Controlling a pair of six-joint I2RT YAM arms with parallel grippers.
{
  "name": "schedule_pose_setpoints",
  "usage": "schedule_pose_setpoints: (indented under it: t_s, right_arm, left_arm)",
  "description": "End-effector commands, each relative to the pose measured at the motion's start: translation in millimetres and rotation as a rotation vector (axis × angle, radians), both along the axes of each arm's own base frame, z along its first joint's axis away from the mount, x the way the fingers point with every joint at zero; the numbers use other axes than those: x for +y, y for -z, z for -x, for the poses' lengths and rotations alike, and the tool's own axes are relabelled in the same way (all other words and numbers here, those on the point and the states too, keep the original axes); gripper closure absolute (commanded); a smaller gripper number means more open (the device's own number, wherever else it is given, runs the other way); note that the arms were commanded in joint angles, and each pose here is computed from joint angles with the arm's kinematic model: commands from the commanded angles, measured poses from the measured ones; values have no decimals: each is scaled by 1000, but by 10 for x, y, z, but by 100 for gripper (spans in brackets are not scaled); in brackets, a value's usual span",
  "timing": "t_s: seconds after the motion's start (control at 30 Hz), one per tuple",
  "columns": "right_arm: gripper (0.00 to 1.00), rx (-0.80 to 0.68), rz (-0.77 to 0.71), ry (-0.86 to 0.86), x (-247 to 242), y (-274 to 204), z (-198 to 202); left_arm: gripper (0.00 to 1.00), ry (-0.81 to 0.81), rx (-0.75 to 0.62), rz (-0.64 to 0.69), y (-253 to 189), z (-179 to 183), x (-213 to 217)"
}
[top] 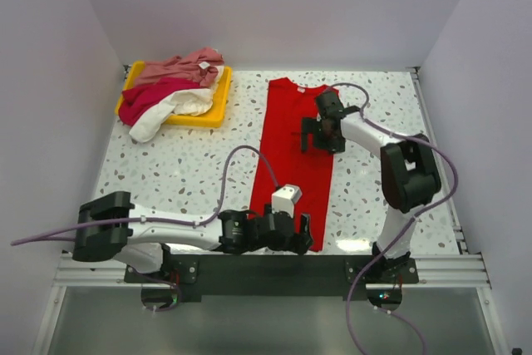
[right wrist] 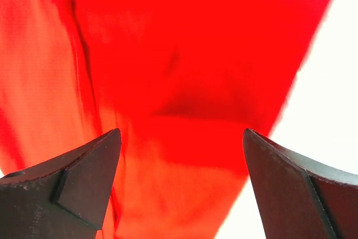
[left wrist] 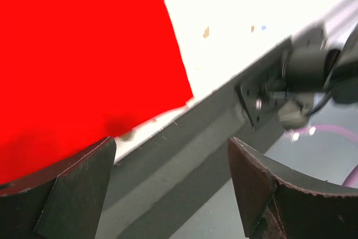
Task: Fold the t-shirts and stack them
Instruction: Fold the tshirt
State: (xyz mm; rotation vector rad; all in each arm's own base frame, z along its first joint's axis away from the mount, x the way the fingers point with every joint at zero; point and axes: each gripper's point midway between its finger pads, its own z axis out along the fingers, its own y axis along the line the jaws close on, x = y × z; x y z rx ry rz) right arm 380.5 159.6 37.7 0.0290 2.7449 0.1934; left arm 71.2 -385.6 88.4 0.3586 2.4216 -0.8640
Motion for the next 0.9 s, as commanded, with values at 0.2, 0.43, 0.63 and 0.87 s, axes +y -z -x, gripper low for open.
schedule_pose_setpoints:
  t_s: [0.2, 0.43, 0.63, 0.87]
  right_arm:
    - [8, -113, -72, 79, -226, -680, 1050]
    - [12, 18, -130, 83, -55, -179, 2030]
    - [14, 28, -120, 78, -14, -147, 2366]
    - [14, 68, -115, 82, -152, -90, 2638]
  left_arm:
    - [13, -299, -86, -130, 100, -654, 1209]
    - [14, -360, -65, -213, 304, -603, 1545]
    - [16, -366, -29, -229, 455, -543, 1597]
    - [15, -394, -16, -261, 482, -543, 1641]
